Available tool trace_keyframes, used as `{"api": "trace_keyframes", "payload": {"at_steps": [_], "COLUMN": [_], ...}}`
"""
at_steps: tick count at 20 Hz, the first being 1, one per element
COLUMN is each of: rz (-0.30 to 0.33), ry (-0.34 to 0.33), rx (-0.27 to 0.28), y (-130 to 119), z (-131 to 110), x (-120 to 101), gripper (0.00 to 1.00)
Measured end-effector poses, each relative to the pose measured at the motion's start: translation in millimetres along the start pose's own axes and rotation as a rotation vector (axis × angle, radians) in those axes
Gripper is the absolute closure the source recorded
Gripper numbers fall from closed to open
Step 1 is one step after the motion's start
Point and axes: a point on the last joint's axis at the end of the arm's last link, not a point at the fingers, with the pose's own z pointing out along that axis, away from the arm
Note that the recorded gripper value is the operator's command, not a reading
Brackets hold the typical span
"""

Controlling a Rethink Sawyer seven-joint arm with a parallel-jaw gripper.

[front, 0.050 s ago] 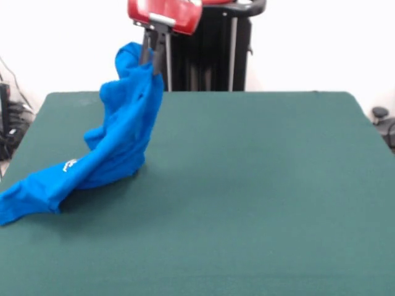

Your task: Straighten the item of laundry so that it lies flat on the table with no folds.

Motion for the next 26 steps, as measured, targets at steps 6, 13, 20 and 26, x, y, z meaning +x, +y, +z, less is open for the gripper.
{"api": "trace_keyframes", "payload": {"at_steps": [6,13,20,26], "rz": [-0.017,-0.031,-0.035,-0.035], "ry": [0.018,0.022,0.007,-0.004], "rx": [-0.022,-0.050,-0.106,-0.120], "y": [17.5,43.2,102.7,138.6], "z": [7.2,3.5,-3.5,-10.5], "x": [6.7,13.1,18.6,29.6], "gripper": [1.00,1.00,1.00,1.00]}}
